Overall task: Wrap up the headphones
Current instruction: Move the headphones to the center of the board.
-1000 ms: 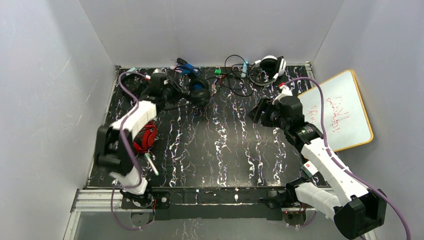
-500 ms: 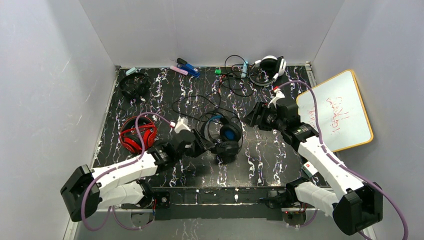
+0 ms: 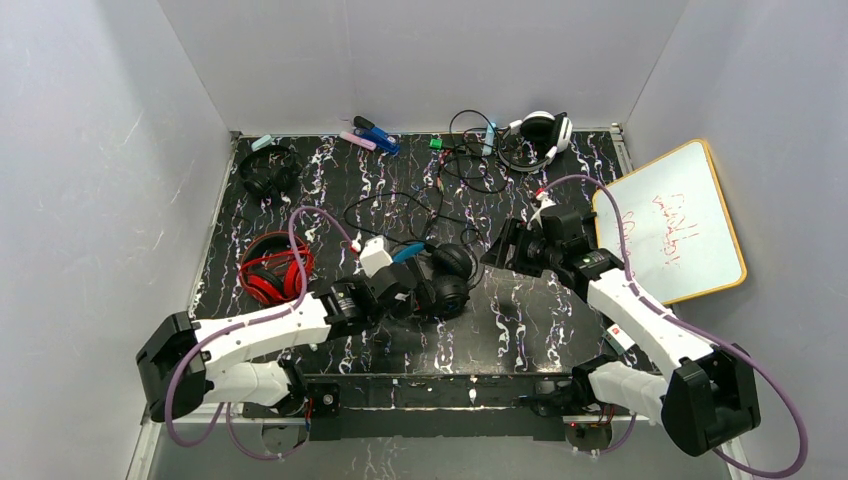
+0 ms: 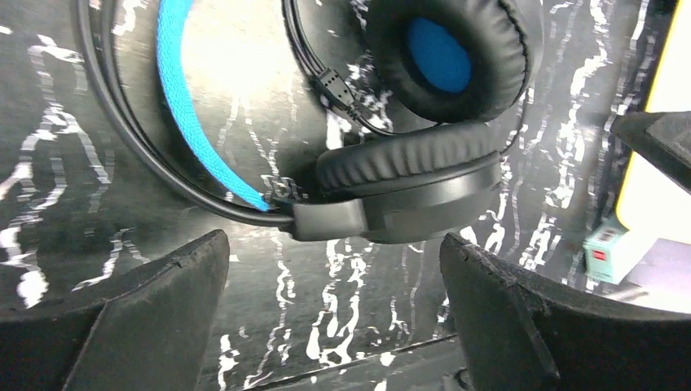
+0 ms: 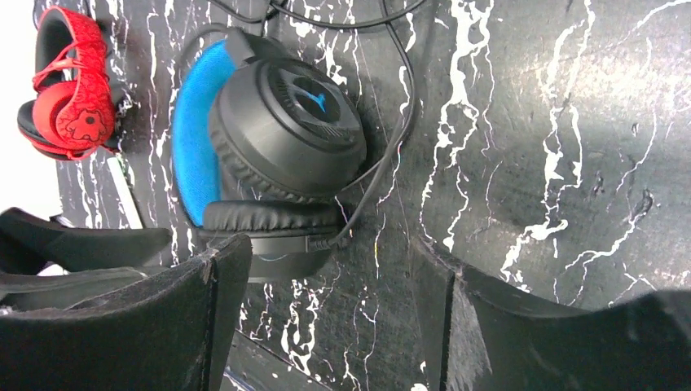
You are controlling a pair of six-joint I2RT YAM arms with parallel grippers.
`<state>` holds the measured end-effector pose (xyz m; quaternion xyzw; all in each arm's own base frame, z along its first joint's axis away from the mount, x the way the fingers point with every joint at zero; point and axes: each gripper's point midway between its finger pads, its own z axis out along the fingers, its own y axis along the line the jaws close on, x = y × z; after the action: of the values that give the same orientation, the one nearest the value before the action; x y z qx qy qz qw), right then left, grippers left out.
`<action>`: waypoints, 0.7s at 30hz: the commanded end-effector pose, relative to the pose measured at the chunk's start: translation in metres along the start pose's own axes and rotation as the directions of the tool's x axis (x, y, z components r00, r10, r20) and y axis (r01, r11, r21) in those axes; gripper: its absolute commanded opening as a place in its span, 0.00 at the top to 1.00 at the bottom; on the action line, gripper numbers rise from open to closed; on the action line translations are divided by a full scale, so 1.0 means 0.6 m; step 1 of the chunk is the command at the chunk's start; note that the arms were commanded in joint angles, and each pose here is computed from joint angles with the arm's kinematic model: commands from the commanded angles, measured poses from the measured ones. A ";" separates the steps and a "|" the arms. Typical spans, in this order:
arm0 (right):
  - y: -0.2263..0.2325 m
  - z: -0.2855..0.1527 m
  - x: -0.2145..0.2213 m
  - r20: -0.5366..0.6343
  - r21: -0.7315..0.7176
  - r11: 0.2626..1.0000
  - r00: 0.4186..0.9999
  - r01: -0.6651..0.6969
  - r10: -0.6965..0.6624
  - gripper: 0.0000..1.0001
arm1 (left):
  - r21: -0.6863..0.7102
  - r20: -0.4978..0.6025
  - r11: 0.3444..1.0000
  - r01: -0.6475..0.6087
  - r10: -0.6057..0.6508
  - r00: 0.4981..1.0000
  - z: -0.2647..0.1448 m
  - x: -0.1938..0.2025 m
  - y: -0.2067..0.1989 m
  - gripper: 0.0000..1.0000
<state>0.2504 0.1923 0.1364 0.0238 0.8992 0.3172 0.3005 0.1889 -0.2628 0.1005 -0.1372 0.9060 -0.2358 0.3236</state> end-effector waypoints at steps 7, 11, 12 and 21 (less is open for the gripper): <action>0.018 0.028 0.043 -0.005 0.210 0.970 0.993 0.120 -0.122 0.15 | -0.239 0.035 0.901 -0.362 0.380 0.924 -0.077 -0.092 0.095 0.01; 0.043 0.038 0.025 0.026 0.209 0.970 0.991 0.122 -0.131 0.06 | -0.189 -0.074 0.869 -0.458 0.453 0.889 -0.071 -0.101 0.100 0.02; 0.048 0.038 0.019 0.040 0.204 0.972 0.991 0.118 -0.129 0.03 | -0.181 -0.088 0.861 -0.475 0.467 0.880 -0.066 -0.107 0.103 0.02; 0.077 0.049 0.005 0.031 0.124 0.959 0.965 0.256 -0.262 0.01 | -0.092 -0.207 0.843 -0.530 0.505 0.838 -0.008 -0.126 0.094 0.02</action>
<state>0.2403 0.2284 0.1145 -0.0107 0.9274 0.1982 0.3170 0.2271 -0.1704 0.1118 0.0585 0.9506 -0.0647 0.2980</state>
